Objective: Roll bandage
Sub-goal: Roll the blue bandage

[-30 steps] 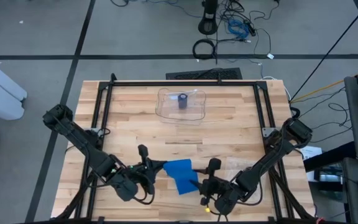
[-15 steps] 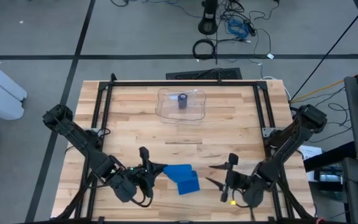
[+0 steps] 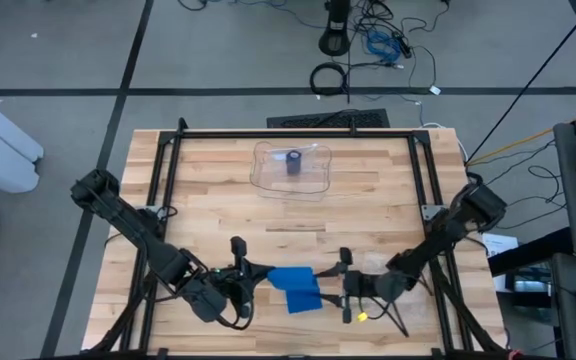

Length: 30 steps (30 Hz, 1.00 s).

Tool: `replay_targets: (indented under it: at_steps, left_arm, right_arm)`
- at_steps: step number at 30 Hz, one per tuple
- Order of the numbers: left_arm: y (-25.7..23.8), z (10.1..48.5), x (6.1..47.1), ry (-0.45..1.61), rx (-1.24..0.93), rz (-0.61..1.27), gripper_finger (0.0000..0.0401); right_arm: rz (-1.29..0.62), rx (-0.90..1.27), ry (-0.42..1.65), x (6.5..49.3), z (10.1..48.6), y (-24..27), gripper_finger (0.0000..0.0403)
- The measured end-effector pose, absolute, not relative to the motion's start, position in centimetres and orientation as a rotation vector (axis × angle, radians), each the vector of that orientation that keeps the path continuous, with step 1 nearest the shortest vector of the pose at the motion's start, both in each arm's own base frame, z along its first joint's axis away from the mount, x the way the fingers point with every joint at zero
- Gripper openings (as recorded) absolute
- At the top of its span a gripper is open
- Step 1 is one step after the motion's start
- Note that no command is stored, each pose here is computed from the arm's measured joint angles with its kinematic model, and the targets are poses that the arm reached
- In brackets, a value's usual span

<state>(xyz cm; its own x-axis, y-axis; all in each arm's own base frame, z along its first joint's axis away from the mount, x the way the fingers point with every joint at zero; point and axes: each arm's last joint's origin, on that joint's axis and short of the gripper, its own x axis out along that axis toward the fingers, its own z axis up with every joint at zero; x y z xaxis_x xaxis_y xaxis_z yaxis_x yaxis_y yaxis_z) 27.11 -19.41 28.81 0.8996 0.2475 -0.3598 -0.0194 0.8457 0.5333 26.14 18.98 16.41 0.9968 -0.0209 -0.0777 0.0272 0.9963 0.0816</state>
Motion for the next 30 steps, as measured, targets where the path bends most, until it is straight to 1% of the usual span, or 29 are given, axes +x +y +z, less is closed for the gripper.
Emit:
replay_targets:
  at_steps: [4,6,8,9,11,12,14,19,25,27,30]
  left_arm:
    - [-19.5,28.4,27.4,0.441,0.556,0.147,0.0006]
    - [-19.5,28.3,27.5,0.437,0.551,0.149,0.0006]
    - [-19.5,28.5,27.7,0.423,0.539,0.154,0.0006]
    - [-19.4,28.6,27.8,0.414,0.531,0.156,0.0006]
    - [-19.4,28.7,27.9,0.402,0.518,0.162,0.0006]
    - [-19.3,28.8,28.0,0.398,0.513,0.165,0.0006]
    - [-19.2,28.8,28.1,0.396,0.508,0.169,0.0006]
    - [-19.0,28.7,28.1,0.408,0.521,0.183,0.0006]
    - [-18.6,28.2,27.9,0.417,0.559,0.285,0.0006]
    - [-18.5,28.2,27.9,0.411,0.569,0.332,0.0006]
    - [-18.5,28.4,27.9,0.396,0.559,0.353,0.0006]
  right_arm:
    - [-0.05,0.081,0.075,28.2,16.2,18.7,0.0199]
    - [-0.018,0.09,0.071,29.2,16.3,18.8,0.0182]
    - [0.016,0.094,0.073,29.9,16.2,19.0,0.0146]
    - [0.035,0.093,0.075,30.2,16.2,19.1,0.0119]
    - [0.053,0.061,0.078,30.6,16.0,19.4,0.0046]
    - [0.056,0.032,0.076,30.8,15.9,19.6,0.0024]
    - [0.029,0.019,0.069,31.1,15.8,20.1,0.0008]
    - [0.041,-0.009,0.016,32.0,16.9,21.9,0.0001]
    - [0.085,-0.076,-0.044,32.1,19.4,24.5,0.0]
    - [0.096,-0.102,-0.025,32.3,19.8,25.1,0.0]
    - [0.098,-0.112,0.039,32.6,19.8,25.4,0.0]
